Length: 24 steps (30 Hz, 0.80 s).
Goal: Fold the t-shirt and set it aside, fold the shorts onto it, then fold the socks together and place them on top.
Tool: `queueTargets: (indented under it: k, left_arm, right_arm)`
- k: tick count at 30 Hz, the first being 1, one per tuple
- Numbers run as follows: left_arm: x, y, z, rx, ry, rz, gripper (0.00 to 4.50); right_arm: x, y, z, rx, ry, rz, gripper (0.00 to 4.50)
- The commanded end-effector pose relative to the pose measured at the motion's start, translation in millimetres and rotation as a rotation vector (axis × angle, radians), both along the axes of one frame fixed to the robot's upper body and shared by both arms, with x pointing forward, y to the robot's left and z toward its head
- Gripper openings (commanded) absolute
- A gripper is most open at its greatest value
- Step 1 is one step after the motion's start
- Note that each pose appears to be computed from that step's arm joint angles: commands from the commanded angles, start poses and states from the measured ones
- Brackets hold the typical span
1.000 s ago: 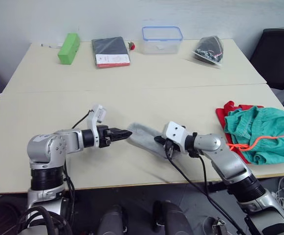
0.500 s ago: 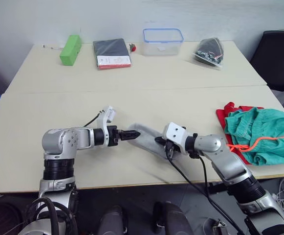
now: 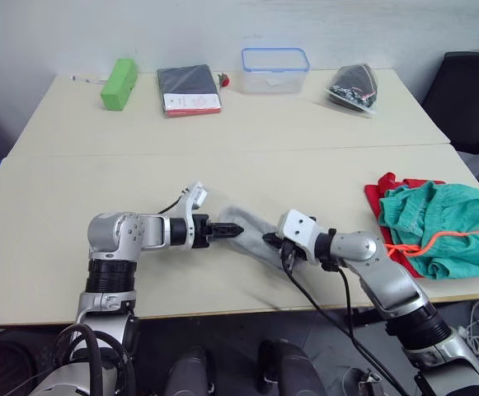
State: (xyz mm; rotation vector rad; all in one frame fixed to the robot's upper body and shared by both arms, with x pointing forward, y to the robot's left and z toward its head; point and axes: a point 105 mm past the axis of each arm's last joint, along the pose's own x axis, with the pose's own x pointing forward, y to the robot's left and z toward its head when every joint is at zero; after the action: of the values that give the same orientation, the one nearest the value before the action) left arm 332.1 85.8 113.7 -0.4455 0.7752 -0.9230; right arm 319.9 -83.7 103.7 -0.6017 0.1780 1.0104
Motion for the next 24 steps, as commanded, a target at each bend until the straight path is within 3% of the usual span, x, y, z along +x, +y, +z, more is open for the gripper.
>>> queueTargets:
  k: [1,4,6,10,13,16,19,23,24]
  left_arm:
    - [-3,-1,11,-0.032,-0.036,-0.022,1.36]
    - [0,1,18,-0.033,-0.071,-0.014,0.41]
    - [1,0,29,-0.039,-0.114,-0.029,0.04]
    - [-4,-10,53,-0.076,-0.192,-0.104,0.04]
    - [-17,-28,61,-0.045,-0.272,-0.219,0.04]
    - [-20,-45,46,0.123,-0.374,-0.31,0.04]
    - [-20,-57,36,0.209,-0.441,-0.384,0.04]
    - [-21,-69,38,0.181,-0.459,-0.434,0.04]
    - [-21,-70,39,0.17,-0.46,-0.441,0.27]
  right_arm:
    - [0,-6,-7,-0.023,0.013,-0.02,0.0]
    - [0,-5,-8,-0.025,0.012,-0.018,0.0]
    - [1,-5,-8,-0.026,0.011,-0.017,0.0]
    - [1,-6,-9,-0.029,0.011,-0.016,0.0]
    - [1,-6,-11,-0.031,0.013,-0.016,0.0]
    - [1,-4,-11,-0.028,0.012,-0.015,0.0]
    - [1,-3,-10,-0.025,0.011,-0.016,0.0]
    - [0,-5,-11,-0.025,0.011,-0.024,0.0]
    - [0,-5,-11,-0.025,0.011,-0.028,0.0]
